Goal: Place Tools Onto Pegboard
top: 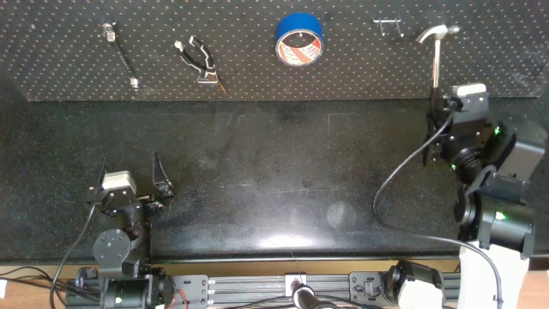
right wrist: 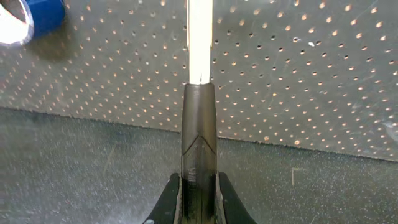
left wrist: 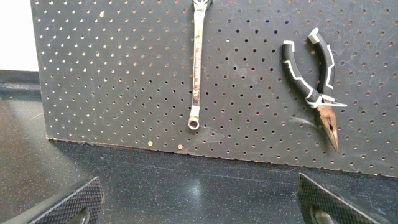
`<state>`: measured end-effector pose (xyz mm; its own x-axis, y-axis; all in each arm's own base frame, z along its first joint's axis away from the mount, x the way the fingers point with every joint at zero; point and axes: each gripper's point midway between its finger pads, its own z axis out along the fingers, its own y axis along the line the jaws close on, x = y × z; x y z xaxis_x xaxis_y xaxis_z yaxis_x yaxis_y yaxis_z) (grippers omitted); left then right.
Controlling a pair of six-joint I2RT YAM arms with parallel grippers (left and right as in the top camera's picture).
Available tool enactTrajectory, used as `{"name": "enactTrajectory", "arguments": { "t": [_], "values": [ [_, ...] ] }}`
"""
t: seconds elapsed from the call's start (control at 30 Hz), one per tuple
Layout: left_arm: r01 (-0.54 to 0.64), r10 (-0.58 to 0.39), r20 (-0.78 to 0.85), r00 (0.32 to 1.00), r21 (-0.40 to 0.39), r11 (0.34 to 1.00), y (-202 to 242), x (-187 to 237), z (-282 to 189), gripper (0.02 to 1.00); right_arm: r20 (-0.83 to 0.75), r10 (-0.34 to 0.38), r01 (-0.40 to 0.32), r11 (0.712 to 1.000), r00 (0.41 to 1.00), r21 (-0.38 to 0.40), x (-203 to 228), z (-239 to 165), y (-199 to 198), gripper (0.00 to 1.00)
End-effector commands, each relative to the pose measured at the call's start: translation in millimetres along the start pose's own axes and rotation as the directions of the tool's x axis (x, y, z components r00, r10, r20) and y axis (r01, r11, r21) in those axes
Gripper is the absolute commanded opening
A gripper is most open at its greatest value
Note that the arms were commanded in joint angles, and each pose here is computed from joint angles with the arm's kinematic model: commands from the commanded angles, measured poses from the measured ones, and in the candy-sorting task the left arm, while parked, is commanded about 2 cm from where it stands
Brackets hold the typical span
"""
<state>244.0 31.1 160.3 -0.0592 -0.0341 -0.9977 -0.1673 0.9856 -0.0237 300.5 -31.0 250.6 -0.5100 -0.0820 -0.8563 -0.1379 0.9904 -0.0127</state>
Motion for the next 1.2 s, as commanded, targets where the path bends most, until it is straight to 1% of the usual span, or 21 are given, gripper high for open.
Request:
{"name": "enactTrajectory", "arguments": {
  "t": [0.03,0.1,0.23,0.43,0.53,0.6,0.7,0.77,0.9,1.0,1.03,1.07,1.1,1.13,1.17,1.2],
  "values": [
    [0.016,-0.016,0.000,1.000,-0.005,1.000,0.6,1.1,-0.1,0.996,0.119,0.004,0.001,0.999,0.993,-0.041,-31.9,-2.3,10.3,0.077],
    [0.016,-0.016,0.000,1.000,-0.005,1.000,0.6,1.1,-0.1,0.996,0.148,-0.020,0.029,0.998,0.989,-0.062,-42.2,9.4,14.8,0.075],
    [0.016,-0.016,0.000,1.000,-0.005,1.000,0.6,1.1,-0.1,0.996,0.157,-0.041,0.058,0.992,0.987,-0.109,-49.1,36.4,25.0,0.077],
    [0.016,-0.016,0.000,1.000,-0.005,1.000,0.6,1.1,-0.1,0.996,0.124,-0.061,0.082,0.981,0.990,-0.175,-43.5,70.8,45.0,0.077],
    [0.016,-0.016,0.000,1.000,-0.005,1.000,0.6,1.1,-0.1,0.996,0.082,-0.042,0.056,0.982,0.996,-0.180,-33.7,85.0,43.6,0.077],
    [0.016,-0.016,0.000,1.000,-0.005,1.000,0.6,1.1,-0.1,0.996,0.057,-0.027,0.036,0.986,0.998,-0.163,-28.1,91.3,39.3,0.075],
    [0.016,-0.016,0.000,1.000,-0.005,1.000,0.6,1.1,-0.1,0.996,0.036,-0.020,0.026,0.986,0.999,-0.163,-22.5,97.5,38.2,0.077],
    [0.016,-0.016,0.000,1.000,-0.005,1.000,0.6,1.1,-0.1,0.996,0.004,0.003,-0.002,0.990,1.000,-0.143,-15.2,105.0,33.6,0.075],
    [0.016,-0.016,0.000,1.000,-0.005,1.000,0.6,1.1,-0.1,0.996,-0.037,0.013,-0.018,0.989,0.999,-0.149,-3.8,114.6,33.2,0.075],
    [0.016,-0.016,0.000,1.000,-0.005,1.000,0.6,1.1,-0.1,0.996,-0.108,0.052,-0.068,0.986,0.993,-0.155,13.7,121.6,34.4,0.077],
    [0.016,-0.016,0.000,1.000,-0.005,1.000,0.6,1.1,-0.1,0.996,-0.140,0.058,-0.080,0.984,0.988,-0.157,21.7,122.1,35.5,0.097],
    [0.016,-0.016,0.000,1.000,-0.005,1.000,0.6,1.1,-0.1,0.996,-0.192,0.067,-0.098,0.982,0.979,-0.158,34.2,120.5,37.4,0.169],
    [0.016,-0.016,0.000,1.000,-0.005,1.000,0.6,1.1,-0.1,0.996,-0.232,0.073,-0.112,0.981,0.970,-0.158,43.6,118.4,38.9,0.384],
    [0.016,-0.016,0.000,1.000,-0.005,1.000,0.6,1.1,-0.1,0.996,-0.242,0.075,-0.116,0.980,0.967,-0.159,45.9,117.7,39.4,0.562],
    [0.016,-0.016,0.000,1.000,-0.005,1.000,0.6,1.1,-0.1,0.996,-0.232,0.074,-0.113,0.981,0.970,-0.159,43.2,116.9,39.4,0.978],
    [0.016,-0.016,0.000,1.000,-0.005,1.000,0.6,1.1,-0.1,0.996,-0.204,0.069,-0.103,0.982,0.977,-0.159,35.9,114.7,38.9,0.980]
  ]
}}
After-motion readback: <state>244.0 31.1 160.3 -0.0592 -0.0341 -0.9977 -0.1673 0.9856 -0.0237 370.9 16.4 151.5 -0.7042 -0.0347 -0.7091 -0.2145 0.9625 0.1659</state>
